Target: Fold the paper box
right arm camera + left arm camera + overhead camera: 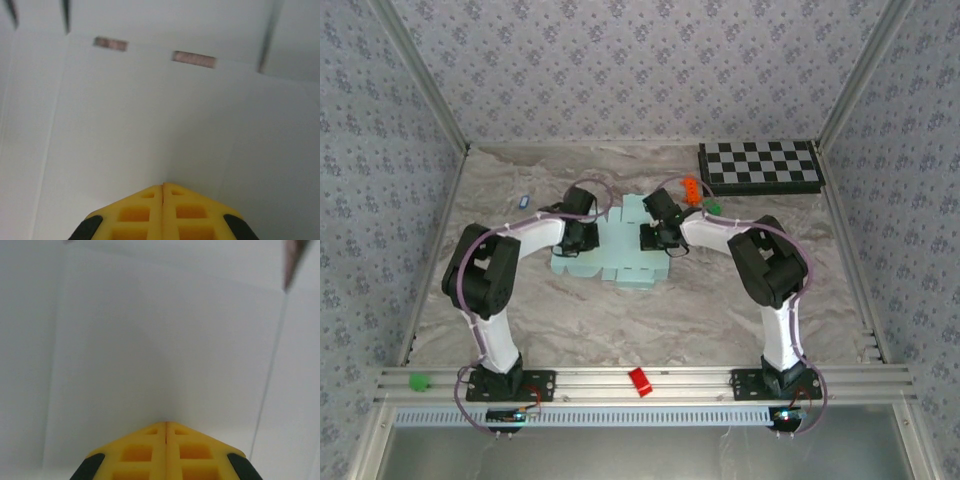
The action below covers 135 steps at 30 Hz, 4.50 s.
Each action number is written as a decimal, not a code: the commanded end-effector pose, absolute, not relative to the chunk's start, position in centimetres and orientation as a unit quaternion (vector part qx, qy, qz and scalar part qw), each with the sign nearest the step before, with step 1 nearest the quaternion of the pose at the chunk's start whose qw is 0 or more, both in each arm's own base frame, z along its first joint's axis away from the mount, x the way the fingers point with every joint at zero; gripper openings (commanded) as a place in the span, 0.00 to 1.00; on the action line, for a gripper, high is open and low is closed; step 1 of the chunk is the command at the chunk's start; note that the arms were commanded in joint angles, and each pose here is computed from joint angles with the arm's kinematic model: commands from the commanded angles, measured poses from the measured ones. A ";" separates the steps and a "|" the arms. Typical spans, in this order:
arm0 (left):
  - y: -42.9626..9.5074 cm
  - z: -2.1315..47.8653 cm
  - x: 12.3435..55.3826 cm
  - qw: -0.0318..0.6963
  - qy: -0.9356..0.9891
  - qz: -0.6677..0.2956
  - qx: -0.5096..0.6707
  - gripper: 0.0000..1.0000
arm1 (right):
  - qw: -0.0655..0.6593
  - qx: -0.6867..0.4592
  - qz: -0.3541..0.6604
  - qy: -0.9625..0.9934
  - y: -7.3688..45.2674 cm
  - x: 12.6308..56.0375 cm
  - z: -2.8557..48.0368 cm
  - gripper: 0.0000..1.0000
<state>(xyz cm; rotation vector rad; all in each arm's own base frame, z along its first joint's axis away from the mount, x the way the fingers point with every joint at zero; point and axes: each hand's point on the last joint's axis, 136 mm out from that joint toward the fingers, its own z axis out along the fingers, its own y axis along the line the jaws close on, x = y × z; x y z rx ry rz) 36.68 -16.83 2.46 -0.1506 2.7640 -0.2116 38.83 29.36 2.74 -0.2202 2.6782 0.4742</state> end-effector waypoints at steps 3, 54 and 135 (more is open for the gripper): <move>-18.2 1.6 32.1 0.146 0.985 -0.078 -0.055 0.01 | 0.167 -0.105 0.122 0.973 28.0 39.1 -0.3 0.06; -24.0 0.9 28.3 0.127 0.985 -0.115 0.012 0.00 | 0.180 -0.095 0.135 0.970 28.3 40.2 1.2 0.02; -24.5 8.7 47.7 0.213 0.962 -0.133 0.108 0.34 | 0.158 -0.066 0.211 0.962 29.8 38.5 0.4 0.01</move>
